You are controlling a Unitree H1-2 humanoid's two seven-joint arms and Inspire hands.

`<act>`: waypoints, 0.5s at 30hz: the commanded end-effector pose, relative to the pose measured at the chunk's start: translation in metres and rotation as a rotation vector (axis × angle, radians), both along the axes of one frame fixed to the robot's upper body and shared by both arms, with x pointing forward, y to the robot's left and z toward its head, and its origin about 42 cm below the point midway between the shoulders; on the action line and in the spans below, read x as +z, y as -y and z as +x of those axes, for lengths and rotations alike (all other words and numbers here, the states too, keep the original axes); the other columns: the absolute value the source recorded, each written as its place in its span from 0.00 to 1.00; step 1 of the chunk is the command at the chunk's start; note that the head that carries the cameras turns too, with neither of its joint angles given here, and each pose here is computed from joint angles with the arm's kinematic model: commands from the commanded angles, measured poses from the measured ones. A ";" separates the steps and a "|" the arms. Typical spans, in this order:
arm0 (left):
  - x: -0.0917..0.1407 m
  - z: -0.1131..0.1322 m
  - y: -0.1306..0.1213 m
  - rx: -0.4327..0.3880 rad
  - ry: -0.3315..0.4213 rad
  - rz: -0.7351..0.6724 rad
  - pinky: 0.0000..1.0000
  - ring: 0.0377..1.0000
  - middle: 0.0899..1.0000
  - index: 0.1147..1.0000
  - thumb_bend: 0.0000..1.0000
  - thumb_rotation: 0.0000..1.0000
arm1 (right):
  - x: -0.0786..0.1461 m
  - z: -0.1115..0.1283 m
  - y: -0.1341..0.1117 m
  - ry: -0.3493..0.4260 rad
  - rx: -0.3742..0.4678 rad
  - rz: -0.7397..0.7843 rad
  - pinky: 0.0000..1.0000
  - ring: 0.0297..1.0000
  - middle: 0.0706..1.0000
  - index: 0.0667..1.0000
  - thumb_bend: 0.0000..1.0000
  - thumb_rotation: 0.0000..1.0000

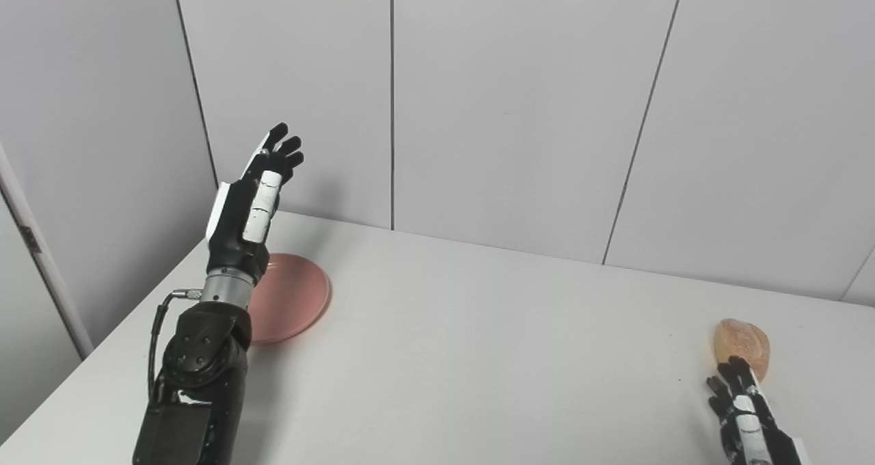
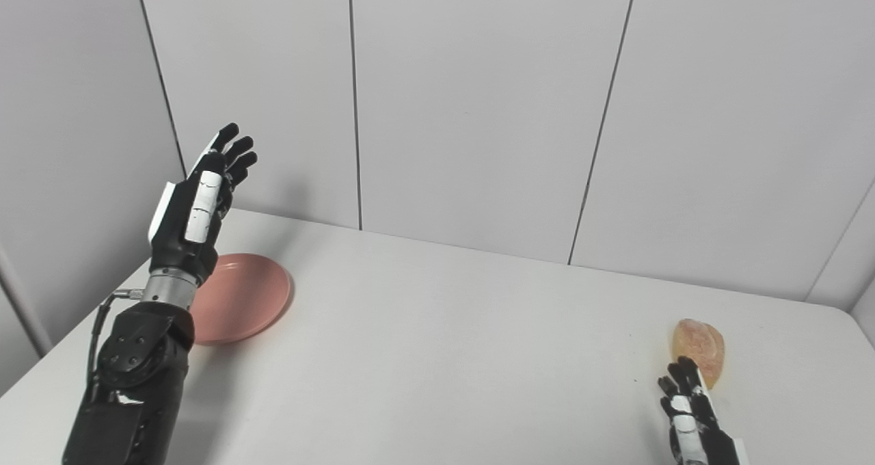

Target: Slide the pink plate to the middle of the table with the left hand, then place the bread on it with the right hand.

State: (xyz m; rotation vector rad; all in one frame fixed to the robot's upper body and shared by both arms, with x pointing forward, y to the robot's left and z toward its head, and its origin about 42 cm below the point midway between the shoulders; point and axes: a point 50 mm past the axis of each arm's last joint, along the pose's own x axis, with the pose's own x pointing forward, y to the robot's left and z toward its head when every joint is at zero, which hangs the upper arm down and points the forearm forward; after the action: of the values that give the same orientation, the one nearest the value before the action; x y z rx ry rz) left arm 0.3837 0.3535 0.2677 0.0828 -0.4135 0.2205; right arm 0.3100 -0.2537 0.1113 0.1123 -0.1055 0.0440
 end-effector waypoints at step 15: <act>-0.005 0.025 -0.101 0.199 -0.035 -0.015 0.92 0.91 0.91 0.95 0.88 0.88 | -0.019 -0.017 -0.002 -0.079 0.040 -0.043 0.96 0.92 0.93 0.96 0.72 0.81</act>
State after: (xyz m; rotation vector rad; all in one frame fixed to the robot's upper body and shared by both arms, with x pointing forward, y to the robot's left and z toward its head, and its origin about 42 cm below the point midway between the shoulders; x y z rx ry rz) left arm 0.3984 0.4458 0.2258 0.0923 -0.2452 0.4089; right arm 0.3067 -0.2526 0.1100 0.0691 -0.0853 0.0840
